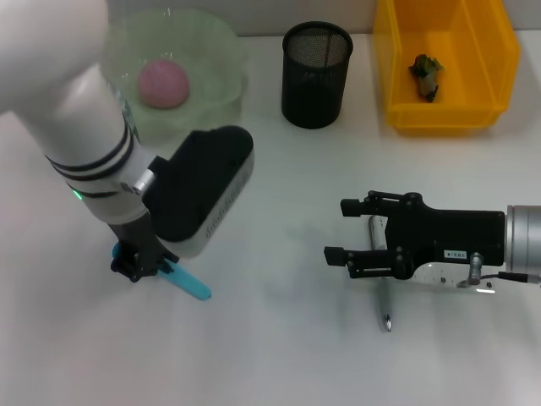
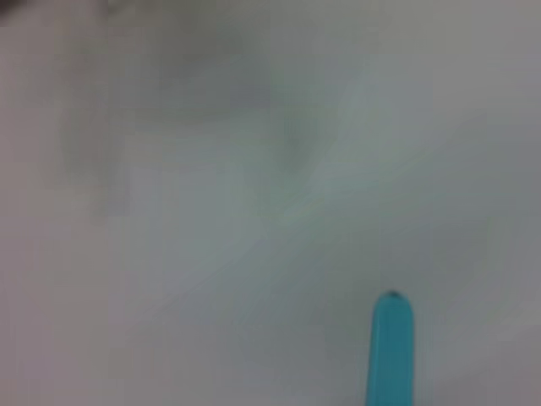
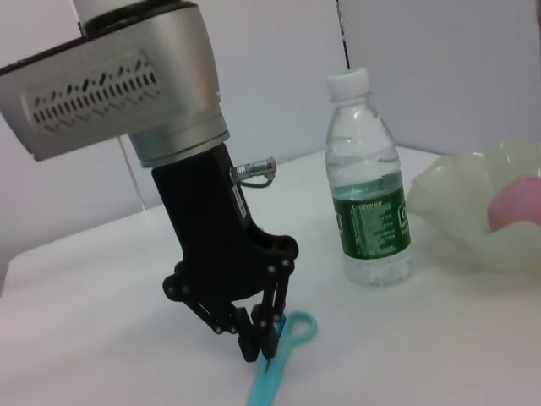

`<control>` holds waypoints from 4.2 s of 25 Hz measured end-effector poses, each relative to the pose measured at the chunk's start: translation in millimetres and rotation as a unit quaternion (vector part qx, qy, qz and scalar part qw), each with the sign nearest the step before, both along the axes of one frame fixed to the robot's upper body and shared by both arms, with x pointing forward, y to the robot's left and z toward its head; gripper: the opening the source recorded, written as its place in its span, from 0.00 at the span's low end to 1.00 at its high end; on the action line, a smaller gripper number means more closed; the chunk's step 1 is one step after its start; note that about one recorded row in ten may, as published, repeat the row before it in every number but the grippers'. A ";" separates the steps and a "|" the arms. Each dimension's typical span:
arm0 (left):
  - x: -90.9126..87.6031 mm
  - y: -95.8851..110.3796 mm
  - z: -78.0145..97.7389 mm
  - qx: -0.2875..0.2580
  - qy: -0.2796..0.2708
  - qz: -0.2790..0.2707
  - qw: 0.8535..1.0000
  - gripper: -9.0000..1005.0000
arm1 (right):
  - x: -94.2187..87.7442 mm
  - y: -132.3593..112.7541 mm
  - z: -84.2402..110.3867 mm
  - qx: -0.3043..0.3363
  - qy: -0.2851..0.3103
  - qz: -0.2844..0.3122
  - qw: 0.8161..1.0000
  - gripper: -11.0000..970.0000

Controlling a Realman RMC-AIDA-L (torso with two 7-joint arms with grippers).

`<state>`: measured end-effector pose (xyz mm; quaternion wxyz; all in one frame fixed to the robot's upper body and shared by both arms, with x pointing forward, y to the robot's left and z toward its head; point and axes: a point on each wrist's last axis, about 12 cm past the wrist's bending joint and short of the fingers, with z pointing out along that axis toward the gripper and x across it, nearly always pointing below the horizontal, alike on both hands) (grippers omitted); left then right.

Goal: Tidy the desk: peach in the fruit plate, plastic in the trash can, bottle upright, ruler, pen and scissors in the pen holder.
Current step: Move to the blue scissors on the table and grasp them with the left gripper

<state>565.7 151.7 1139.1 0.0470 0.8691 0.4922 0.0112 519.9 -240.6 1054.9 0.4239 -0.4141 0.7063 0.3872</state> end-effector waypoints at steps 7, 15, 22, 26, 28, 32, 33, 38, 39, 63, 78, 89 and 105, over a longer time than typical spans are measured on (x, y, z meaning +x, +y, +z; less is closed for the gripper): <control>-0.1 4.0 0.9 -0.007 0.006 0.008 1.000 0.11 | -1.0 -0.5 1.0 0.005 0.000 0.003 1.000 0.86; -4.4 0.9 -0.8 0.007 0.005 -0.006 1.000 0.15 | -2.4 -3.3 -0.2 0.006 0.003 -0.004 1.000 0.86; -7.7 -1.9 -7.4 0.026 -0.012 -0.027 0.999 0.32 | -3.2 -6.7 -0.6 0.010 0.004 -0.014 1.000 0.86; -7.3 -2.9 -7.4 0.027 -0.018 -0.030 0.999 0.38 | -4.8 -7.7 -1.7 0.011 0.008 -0.017 1.000 0.86; -6.4 -3.0 -6.9 0.029 -0.022 -0.031 0.999 0.39 | -5.6 -7.9 -2.2 0.012 0.009 -0.018 1.000 0.86; -5.5 -4.3 -6.8 0.032 -0.025 -0.034 0.999 0.39 | -5.9 -7.7 -2.5 0.012 0.009 -0.018 1.000 0.86; -5.7 -4.6 -7.1 0.033 -0.025 -0.036 0.999 0.39 | -5.9 -7.6 -2.5 0.012 0.009 -0.018 1.000 0.86; -6.4 -6.1 -8.5 0.040 -0.024 -0.040 0.998 0.38 | -7.2 -6.5 -1.5 0.016 0.008 -0.011 1.000 0.86; -6.5 -6.2 -8.8 0.042 -0.024 -0.041 0.998 0.38 | -7.3 -6.3 -1.3 0.017 0.008 -0.010 1.000 0.86; -4.2 -16.4 -11.4 0.061 -0.023 -0.060 0.996 0.36 | -8.1 -6.3 -1.1 0.017 0.009 -0.006 1.000 0.86; -1.7 -17.9 -14.8 0.066 -0.022 -0.060 0.996 0.34 | -8.1 -6.8 -1.2 0.016 0.008 -0.006 1.000 0.86; -1.6 -18.6 -14.8 0.068 -0.022 -0.061 0.996 0.32 | -8.1 -6.8 -1.3 0.016 0.008 -0.006 1.000 0.86; -2.3 -19.8 -14.3 0.066 -0.022 -0.067 0.995 0.23 | -8.0 -7.6 -1.0 0.014 0.002 -0.005 1.000 0.86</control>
